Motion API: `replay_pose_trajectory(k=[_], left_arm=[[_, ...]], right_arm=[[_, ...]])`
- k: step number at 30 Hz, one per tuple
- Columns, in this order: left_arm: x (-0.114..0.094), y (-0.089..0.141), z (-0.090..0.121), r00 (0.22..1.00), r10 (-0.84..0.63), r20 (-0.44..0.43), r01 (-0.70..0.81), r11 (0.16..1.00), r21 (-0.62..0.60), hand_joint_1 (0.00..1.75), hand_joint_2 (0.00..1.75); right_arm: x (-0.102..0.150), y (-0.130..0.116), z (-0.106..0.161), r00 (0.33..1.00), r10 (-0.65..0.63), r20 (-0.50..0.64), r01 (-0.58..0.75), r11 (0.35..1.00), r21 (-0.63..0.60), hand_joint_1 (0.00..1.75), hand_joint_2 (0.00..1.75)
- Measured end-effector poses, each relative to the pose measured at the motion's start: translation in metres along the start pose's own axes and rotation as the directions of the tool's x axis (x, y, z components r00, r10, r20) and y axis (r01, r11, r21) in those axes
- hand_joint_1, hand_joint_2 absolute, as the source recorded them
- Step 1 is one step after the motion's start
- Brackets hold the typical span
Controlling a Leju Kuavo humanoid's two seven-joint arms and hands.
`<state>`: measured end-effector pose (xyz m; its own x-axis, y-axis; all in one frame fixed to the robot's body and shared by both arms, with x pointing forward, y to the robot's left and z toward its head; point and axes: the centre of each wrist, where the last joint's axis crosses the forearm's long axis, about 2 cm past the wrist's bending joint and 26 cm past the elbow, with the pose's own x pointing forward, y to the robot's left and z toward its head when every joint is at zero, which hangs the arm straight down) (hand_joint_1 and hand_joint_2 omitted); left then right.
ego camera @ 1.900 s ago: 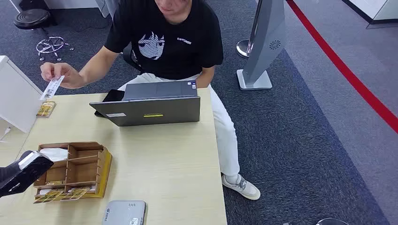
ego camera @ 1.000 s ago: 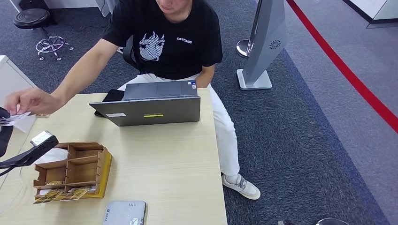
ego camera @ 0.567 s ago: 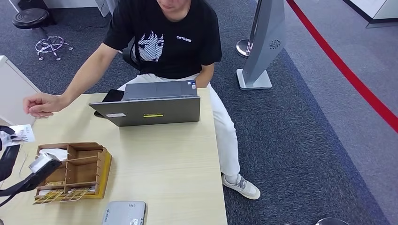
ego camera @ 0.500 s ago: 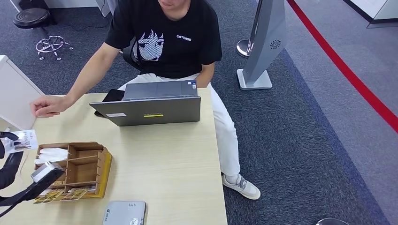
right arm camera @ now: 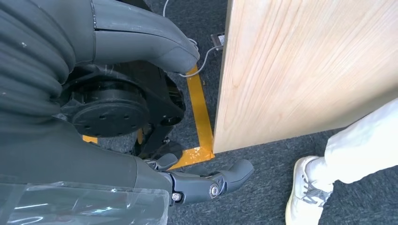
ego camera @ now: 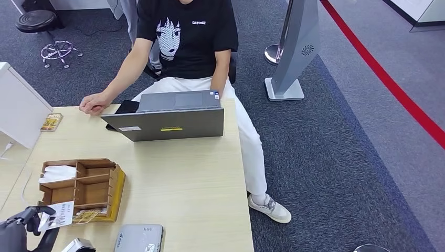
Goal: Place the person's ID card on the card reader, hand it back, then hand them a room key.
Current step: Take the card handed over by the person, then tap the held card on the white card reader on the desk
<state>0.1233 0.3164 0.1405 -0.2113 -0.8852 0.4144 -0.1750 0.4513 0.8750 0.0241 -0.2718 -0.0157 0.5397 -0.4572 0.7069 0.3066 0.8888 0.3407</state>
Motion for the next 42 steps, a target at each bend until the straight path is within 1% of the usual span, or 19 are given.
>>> replay_pose_trajectory(k=[5,9,15,20,24,28,31,35,42], left_arm=[[0.009,-0.023,0.018,0.997,0.046,-0.059,-0.053,0.991,-0.122,1.75,1.75],[0.013,-0.037,0.028,0.996,0.061,-0.068,-0.073,0.978,-0.194,1.75,1.75],[0.021,-0.050,0.033,0.997,0.074,-0.031,-0.080,0.968,-0.237,1.75,1.75],[0.023,-0.055,0.035,0.997,0.076,-0.005,-0.075,0.962,-0.261,1.75,1.75],[0.028,-0.058,0.032,0.996,0.084,0.040,-0.071,0.964,-0.258,1.75,1.75],[0.037,-0.064,0.028,0.991,0.106,0.082,-0.076,0.951,-0.301,1.75,1.75],[0.037,-0.069,0.027,0.988,0.118,0.102,-0.076,0.934,-0.348,1.75,1.75],[0.034,-0.076,0.031,0.988,0.109,0.106,-0.057,0.912,-0.407,1.75,1.75],[0.029,-0.082,0.035,0.990,0.089,0.109,-0.032,0.895,-0.446,1.75,1.75]], right_arm=[[0.003,-0.001,0.000,1.000,0.012,-0.009,-0.012,1.000,0.027,0.00,1.75],[0.005,-0.001,-0.002,1.000,0.018,0.005,-0.018,1.000,0.019,0.00,1.75],[0.006,0.001,-0.008,0.999,0.033,0.022,-0.034,0.999,0.039,0.00,1.75],[0.004,0.001,-0.009,0.999,0.028,0.017,-0.029,0.999,0.039,0.00,1.75],[0.003,0.001,-0.010,0.999,0.040,0.023,-0.041,0.998,0.044,0.00,1.75],[0.002,0.004,-0.017,0.997,0.061,0.038,-0.063,0.996,0.060,0.00,1.75],[0.000,0.005,-0.021,0.997,0.065,0.032,-0.067,0.995,0.075,0.00,1.75],[-0.002,0.006,-0.023,0.998,0.063,0.023,-0.065,0.994,0.088,0.00,1.75],[-0.003,0.006,-0.024,0.998,0.058,0.016,-0.060,0.994,0.093,0.00,1.75]])
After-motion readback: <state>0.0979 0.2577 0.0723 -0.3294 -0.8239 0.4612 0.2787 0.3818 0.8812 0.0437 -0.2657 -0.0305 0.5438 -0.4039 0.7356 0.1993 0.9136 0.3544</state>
